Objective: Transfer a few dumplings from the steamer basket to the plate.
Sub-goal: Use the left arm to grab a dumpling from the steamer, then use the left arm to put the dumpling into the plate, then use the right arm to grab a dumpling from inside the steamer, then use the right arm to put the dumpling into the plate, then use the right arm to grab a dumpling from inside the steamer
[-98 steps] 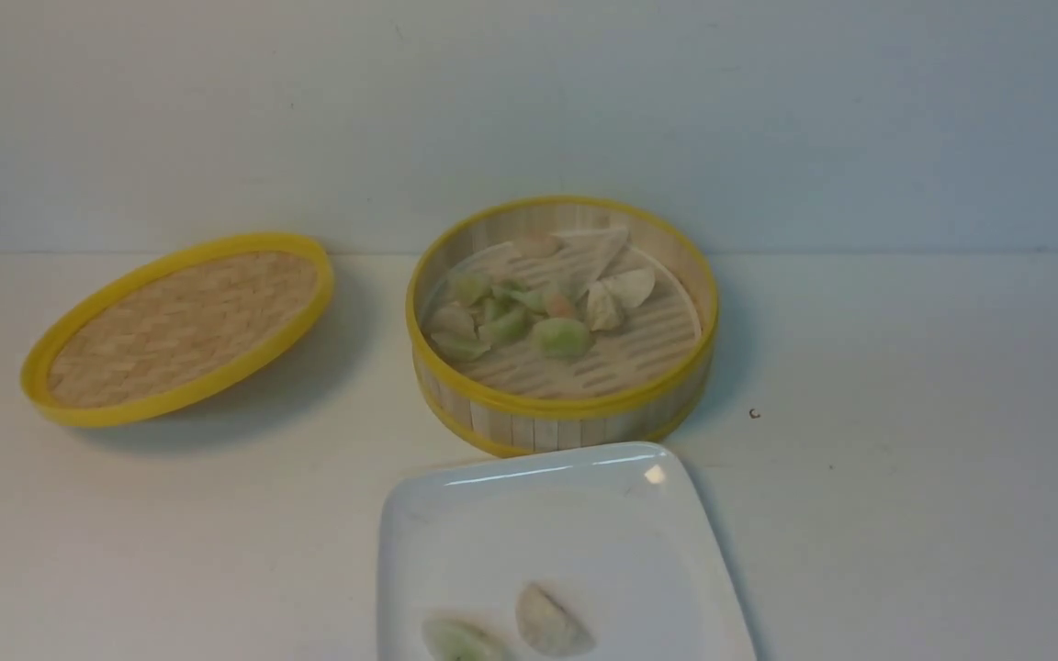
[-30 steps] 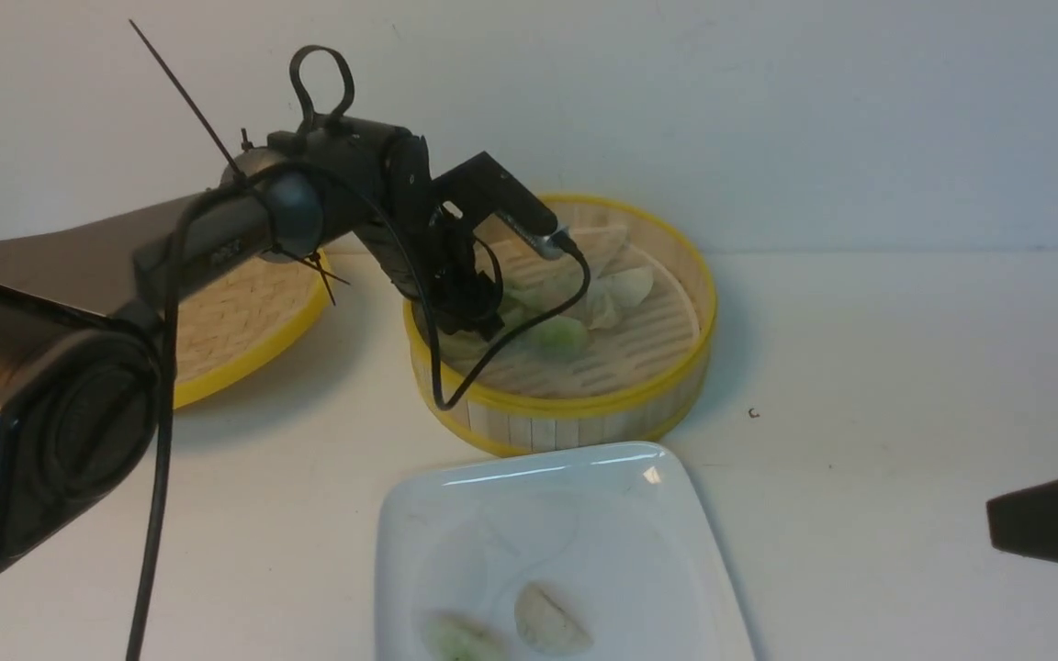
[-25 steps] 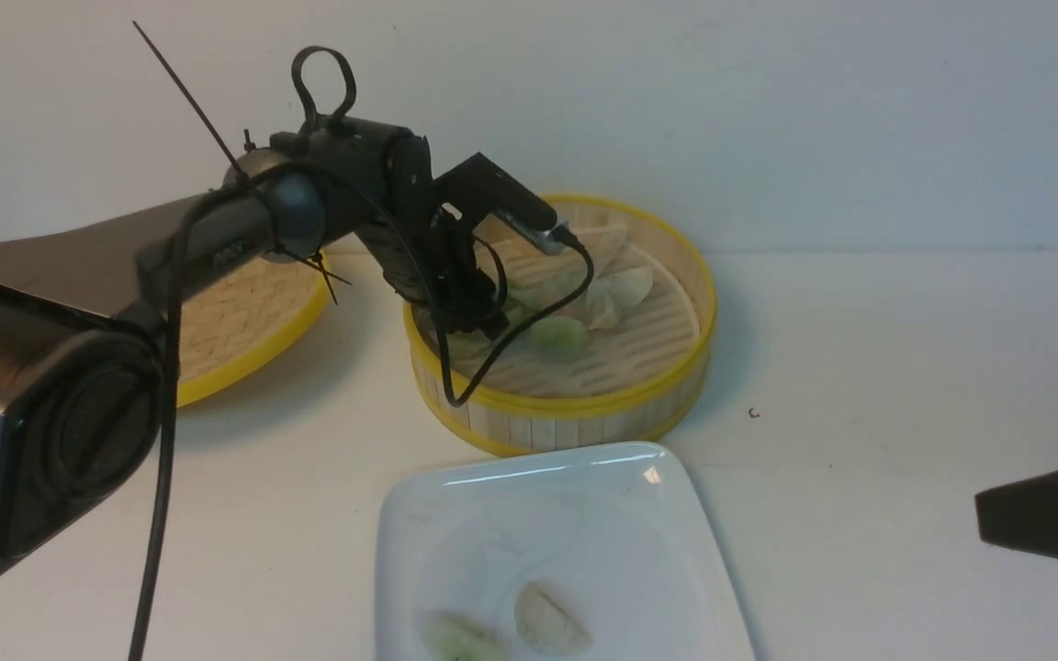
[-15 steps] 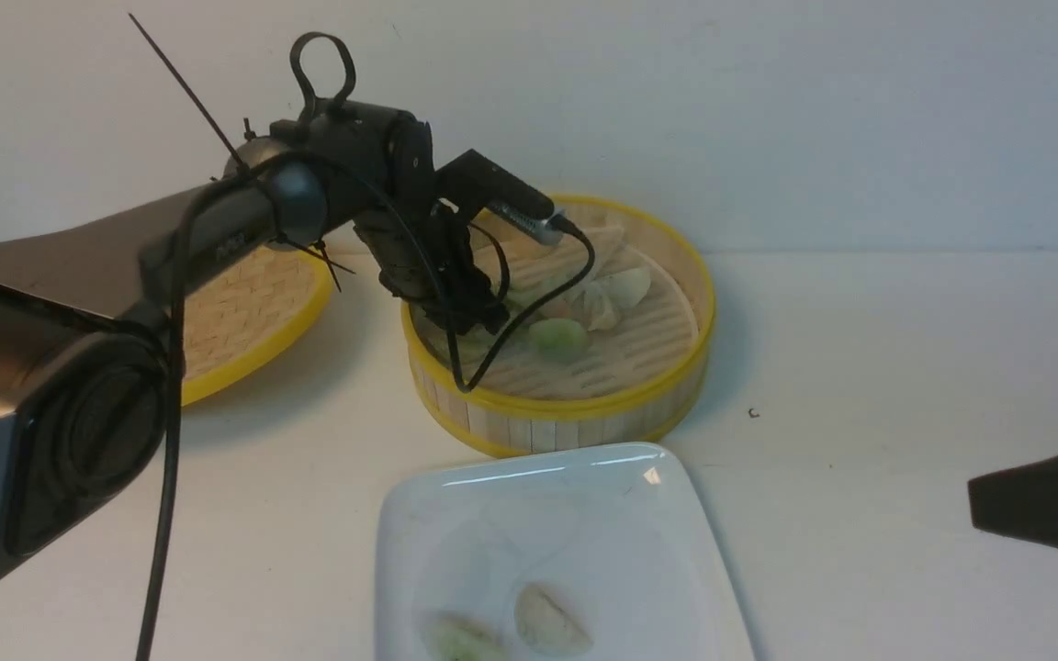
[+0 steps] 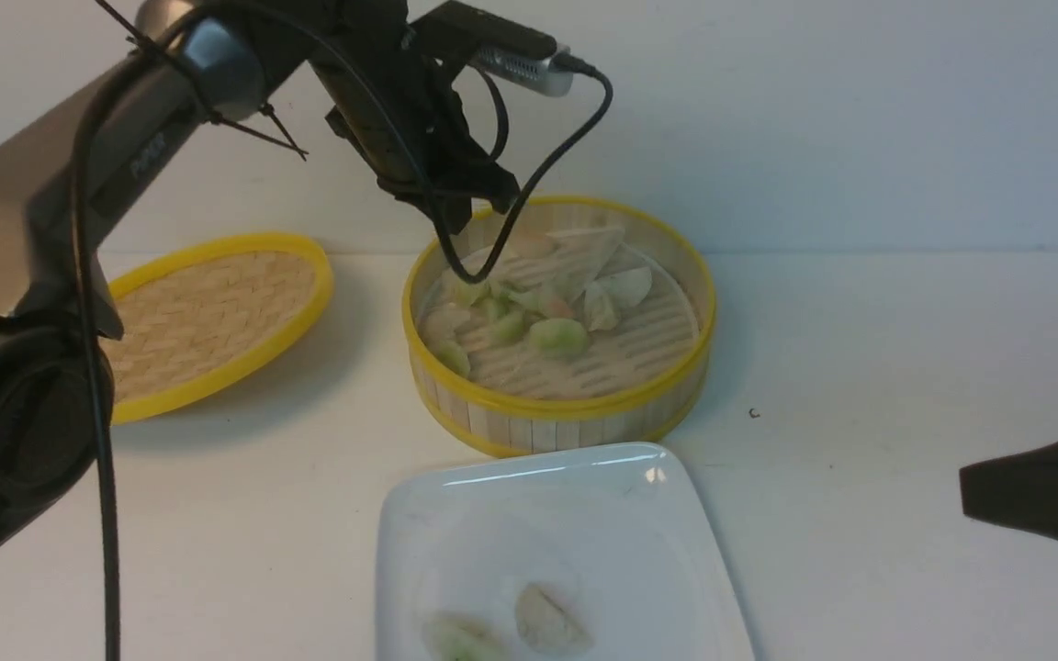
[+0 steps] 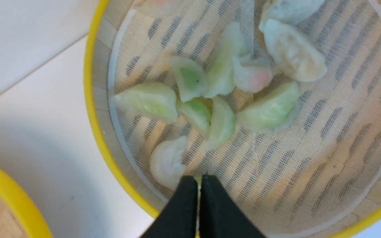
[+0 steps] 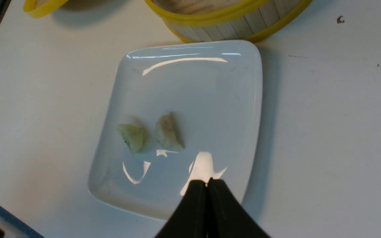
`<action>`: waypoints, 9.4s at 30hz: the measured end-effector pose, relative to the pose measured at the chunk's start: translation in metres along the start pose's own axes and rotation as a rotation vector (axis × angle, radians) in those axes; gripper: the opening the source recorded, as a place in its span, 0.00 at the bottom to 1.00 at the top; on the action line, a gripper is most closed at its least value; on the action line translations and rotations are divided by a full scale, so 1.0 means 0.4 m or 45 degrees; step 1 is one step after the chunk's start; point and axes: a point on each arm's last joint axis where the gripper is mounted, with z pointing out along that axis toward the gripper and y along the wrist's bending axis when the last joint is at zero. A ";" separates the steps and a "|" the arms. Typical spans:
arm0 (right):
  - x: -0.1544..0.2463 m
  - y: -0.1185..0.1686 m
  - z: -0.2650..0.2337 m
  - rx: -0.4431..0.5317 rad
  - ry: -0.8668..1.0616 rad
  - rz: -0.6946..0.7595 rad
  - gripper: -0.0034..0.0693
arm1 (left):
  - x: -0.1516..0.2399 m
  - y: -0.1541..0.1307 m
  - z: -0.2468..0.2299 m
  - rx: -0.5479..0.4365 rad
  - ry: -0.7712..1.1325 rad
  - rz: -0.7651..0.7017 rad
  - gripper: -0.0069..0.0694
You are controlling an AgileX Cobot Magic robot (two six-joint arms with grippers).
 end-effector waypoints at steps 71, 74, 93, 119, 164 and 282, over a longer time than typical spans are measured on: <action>0.008 0.007 -0.009 -0.010 0.005 -0.016 0.03 | -0.002 -0.149 -0.224 0.020 -0.166 0.106 0.33; 0.008 0.009 -0.013 -0.008 -0.012 -0.030 0.03 | 0.068 -0.193 -0.206 0.076 -0.028 0.114 0.33; -0.005 0.006 -0.016 0.019 -0.084 -0.137 0.03 | 0.289 -0.341 0.164 0.192 0.380 0.174 0.42; -0.360 0.073 0.280 0.109 0.198 -0.353 0.07 | 0.336 -0.191 -0.313 -0.274 -0.039 0.002 0.08; -0.527 0.073 0.572 0.220 0.311 -0.393 0.32 | 0.553 -0.192 -0.429 -0.337 -0.251 -0.119 0.08; -0.373 0.115 0.929 0.353 0.547 -0.837 0.70 | 0.584 -0.220 -0.421 -0.176 -0.079 -0.243 0.08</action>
